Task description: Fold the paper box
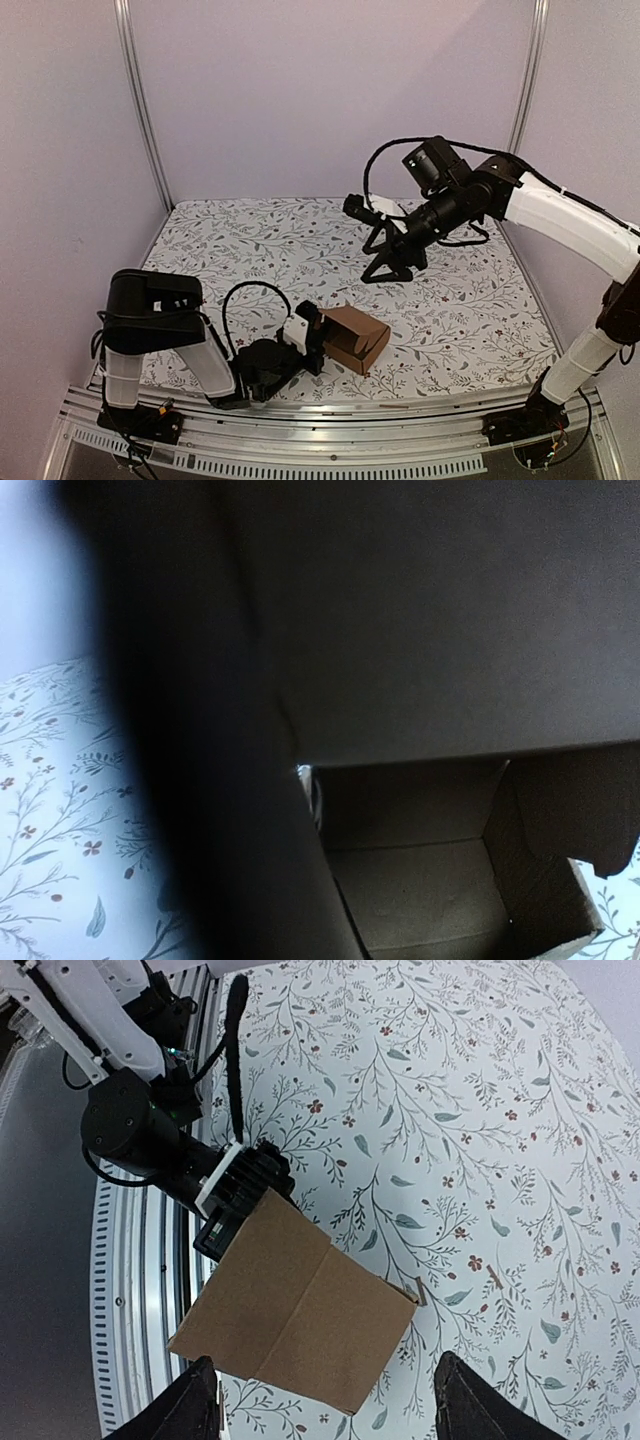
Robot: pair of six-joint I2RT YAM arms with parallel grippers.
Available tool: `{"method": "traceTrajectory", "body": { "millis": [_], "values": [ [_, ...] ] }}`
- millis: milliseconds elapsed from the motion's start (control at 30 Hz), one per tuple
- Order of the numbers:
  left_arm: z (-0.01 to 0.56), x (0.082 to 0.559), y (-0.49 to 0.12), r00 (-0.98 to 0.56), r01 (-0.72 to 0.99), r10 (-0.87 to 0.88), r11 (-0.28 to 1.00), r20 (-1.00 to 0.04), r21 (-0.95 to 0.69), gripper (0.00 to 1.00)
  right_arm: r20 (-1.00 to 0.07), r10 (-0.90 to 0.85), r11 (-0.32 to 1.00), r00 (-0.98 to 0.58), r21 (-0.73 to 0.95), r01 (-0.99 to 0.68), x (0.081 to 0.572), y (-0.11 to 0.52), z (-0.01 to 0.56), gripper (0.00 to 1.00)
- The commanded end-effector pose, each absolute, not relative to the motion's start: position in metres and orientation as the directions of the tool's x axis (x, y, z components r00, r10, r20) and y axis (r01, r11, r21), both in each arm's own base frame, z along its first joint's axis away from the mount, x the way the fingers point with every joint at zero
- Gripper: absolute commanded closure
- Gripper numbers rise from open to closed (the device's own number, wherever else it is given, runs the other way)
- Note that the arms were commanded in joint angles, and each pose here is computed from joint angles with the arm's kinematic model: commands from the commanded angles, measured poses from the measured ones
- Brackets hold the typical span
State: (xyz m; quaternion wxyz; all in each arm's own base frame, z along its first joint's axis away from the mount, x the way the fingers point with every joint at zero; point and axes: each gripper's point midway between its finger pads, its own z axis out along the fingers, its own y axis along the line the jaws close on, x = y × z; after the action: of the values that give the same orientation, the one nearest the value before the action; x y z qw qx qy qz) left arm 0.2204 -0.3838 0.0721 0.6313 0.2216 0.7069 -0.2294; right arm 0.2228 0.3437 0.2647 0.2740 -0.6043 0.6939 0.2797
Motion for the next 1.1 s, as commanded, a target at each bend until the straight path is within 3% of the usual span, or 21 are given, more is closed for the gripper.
{"method": "traceTrajectory", "body": {
  "millis": [0,133,433,600,900,1067],
  "values": [
    [0.085,0.207,-0.378,-0.061,0.611,-0.004,0.791,-0.998,-0.040,0.97,-0.594,-0.782,0.078,-0.188,0.206,-0.975,0.194,0.360,0.210,0.28],
    [0.101,0.202,-0.374,-0.033,0.606,-0.011,0.795,-0.999,-0.029,0.91,-0.558,-0.822,0.026,-0.112,0.160,-0.987,0.180,0.366,0.193,0.31],
    [0.107,0.180,-0.368,-0.046,0.607,0.069,0.794,-0.997,0.026,0.75,-0.507,-0.857,-0.010,-0.094,0.199,-0.980,0.164,0.374,0.159,0.47],
    [0.099,0.157,-0.347,-0.101,0.601,0.153,0.797,-0.983,0.063,0.72,-0.485,-0.868,-0.013,-0.102,0.229,-0.973,0.155,0.373,0.138,0.51],
    [0.096,0.125,-0.310,-0.206,0.575,0.233,0.815,-0.950,0.075,0.70,-0.466,-0.880,-0.016,-0.088,0.215,-0.976,0.143,0.372,0.113,0.53],
    [0.112,0.121,-0.303,-0.220,0.568,0.211,0.822,-0.952,0.050,0.63,-0.438,-0.894,-0.015,-0.099,0.250,-0.968,0.136,0.368,0.095,0.45]
  ]
}}
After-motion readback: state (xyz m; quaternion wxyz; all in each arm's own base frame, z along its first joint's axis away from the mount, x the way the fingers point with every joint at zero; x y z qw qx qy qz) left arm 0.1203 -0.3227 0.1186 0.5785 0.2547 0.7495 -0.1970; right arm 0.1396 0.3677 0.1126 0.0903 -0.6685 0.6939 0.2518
